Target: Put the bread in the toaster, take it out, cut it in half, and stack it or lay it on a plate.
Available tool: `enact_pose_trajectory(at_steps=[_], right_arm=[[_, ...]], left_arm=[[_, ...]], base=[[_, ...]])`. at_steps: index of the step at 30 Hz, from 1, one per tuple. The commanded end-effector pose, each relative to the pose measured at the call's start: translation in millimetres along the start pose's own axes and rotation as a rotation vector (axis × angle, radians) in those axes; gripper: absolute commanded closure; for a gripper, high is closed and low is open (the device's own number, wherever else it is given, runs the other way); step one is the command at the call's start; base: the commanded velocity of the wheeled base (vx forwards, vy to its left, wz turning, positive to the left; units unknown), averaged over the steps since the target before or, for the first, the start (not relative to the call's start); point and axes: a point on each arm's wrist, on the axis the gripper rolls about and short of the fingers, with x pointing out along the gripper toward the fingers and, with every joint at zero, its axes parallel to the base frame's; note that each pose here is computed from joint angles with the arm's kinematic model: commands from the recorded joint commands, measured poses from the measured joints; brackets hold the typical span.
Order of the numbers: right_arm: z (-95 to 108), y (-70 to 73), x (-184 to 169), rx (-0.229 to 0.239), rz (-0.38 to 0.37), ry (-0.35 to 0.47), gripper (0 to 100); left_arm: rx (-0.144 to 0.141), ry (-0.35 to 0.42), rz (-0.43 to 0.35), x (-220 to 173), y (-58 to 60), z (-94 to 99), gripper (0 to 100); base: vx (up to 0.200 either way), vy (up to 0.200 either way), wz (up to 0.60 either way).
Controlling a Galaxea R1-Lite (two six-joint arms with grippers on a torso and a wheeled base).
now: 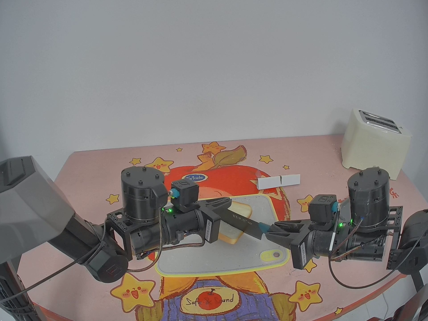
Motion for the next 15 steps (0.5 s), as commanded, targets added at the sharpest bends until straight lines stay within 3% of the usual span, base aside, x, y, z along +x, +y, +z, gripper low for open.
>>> enact_pose_trajectory(at_steps=[1, 15], right_arm=[[0.1, -0.6, -0.1, 0.002, -0.005, -0.003, 100], [-6.5, -0.5, 7.1, 0.001, -0.006, 0.032, 100]], left_arm=[[-0.002, 0.005, 0.003, 1.8, 1.0, -1.2, 100], [0.001, -0.012, 0.007, 2.8, 2.7, 3.3, 100]], base=[[0.000, 0.000, 0.00], [0.000, 0.000, 0.00]])
